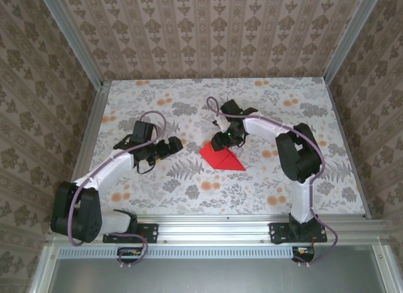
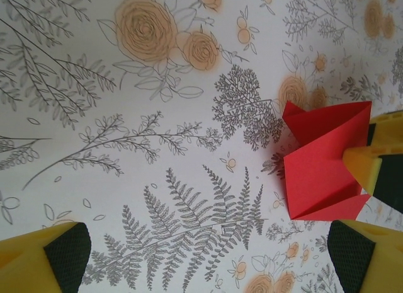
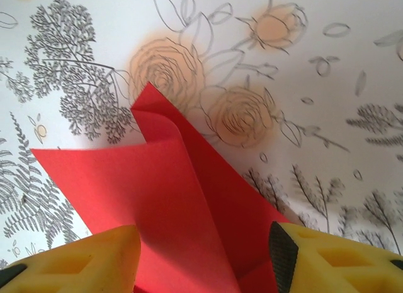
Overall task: Fold a paper plane with a square sheet of paper (pick it up from the middle)
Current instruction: Pick up the paper from the center of the table, then place the paper at the center of the table.
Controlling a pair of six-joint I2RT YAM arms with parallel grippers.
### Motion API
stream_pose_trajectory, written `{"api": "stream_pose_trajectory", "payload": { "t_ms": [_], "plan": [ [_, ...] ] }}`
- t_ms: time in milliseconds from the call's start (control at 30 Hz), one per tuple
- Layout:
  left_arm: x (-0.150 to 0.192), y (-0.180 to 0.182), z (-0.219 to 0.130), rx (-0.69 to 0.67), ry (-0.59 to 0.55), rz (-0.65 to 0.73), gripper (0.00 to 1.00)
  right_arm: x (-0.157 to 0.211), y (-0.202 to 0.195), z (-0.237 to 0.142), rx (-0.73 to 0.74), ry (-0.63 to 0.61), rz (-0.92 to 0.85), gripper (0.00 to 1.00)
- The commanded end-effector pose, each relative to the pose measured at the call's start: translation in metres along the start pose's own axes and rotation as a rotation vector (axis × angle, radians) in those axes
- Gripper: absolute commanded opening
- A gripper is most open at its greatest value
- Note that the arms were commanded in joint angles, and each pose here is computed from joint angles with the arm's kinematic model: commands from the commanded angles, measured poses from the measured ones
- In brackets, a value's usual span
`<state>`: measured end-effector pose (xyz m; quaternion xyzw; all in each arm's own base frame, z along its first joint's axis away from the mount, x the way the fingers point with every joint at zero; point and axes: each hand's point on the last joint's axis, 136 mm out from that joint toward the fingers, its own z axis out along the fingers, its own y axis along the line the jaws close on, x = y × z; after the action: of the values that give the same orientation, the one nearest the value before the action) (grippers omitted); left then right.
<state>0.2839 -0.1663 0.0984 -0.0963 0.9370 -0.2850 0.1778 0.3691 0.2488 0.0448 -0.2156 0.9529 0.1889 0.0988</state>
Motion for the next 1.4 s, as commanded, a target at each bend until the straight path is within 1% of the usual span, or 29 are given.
{"api": "stream_pose_trajectory", "payload": {
  "t_ms": [0,100,133,233,267,333,400,567,700,833,900,967,1133,1300,1367],
  "plan": [
    [0.002,-0.008,0.007,0.043,-0.006,-0.001,1.0,-0.008,0.01,0.003,-0.11,-0.005,-0.055,0.58],
    [0.006,-0.014,0.01,0.089,0.007,0.015,1.0,-0.008,0.01,0.005,-0.167,0.003,-0.056,0.5],
    [0.007,-0.017,0.011,0.104,0.006,0.022,1.0,-0.008,0.012,0.004,-0.199,0.001,-0.054,0.45],
    [0.011,-0.018,0.015,0.141,0.003,0.028,1.0,-0.014,0.017,-0.001,-0.277,-0.02,-0.022,0.23],
    [0.012,-0.019,0.016,0.154,0.002,0.028,1.0,-0.018,0.02,-0.003,-0.302,-0.036,-0.013,0.18],
    [0.014,-0.02,0.02,0.186,-0.004,0.013,1.0,-0.026,0.025,-0.01,-0.36,-0.069,0.036,0.13],
    [0.017,-0.023,0.022,0.223,-0.008,0.007,1.0,-0.042,0.031,-0.021,-0.431,-0.135,0.092,0.09],
    [0.023,-0.043,0.025,0.293,-0.016,0.019,1.0,-0.075,0.041,-0.053,-0.612,-0.282,0.29,0.08],
    [0.026,-0.072,0.023,0.388,-0.038,0.033,0.99,-0.096,0.055,-0.079,-0.796,-0.366,0.406,0.09],
    [0.019,-0.089,0.018,0.474,-0.079,-0.004,0.98,-0.108,0.064,-0.101,-0.93,-0.406,0.468,0.09],
    [0.013,-0.098,0.015,0.512,-0.102,-0.016,0.96,-0.111,0.068,-0.108,-0.968,-0.405,0.488,0.09],
    [0.008,-0.108,0.012,0.548,-0.123,-0.02,0.92,-0.111,0.071,-0.113,-0.993,-0.405,0.497,0.09],
    [-0.004,-0.126,0.005,0.623,-0.175,-0.039,0.75,-0.111,0.078,-0.126,-1.045,-0.403,0.5,0.09],
    [-0.008,-0.132,-0.001,0.655,-0.231,-0.048,0.6,-0.108,0.079,-0.127,-1.069,-0.394,0.506,0.09],
    [-0.009,-0.131,-0.004,0.665,-0.256,-0.051,0.57,-0.106,0.078,-0.124,-1.066,-0.39,0.511,0.09]
  ]
}}
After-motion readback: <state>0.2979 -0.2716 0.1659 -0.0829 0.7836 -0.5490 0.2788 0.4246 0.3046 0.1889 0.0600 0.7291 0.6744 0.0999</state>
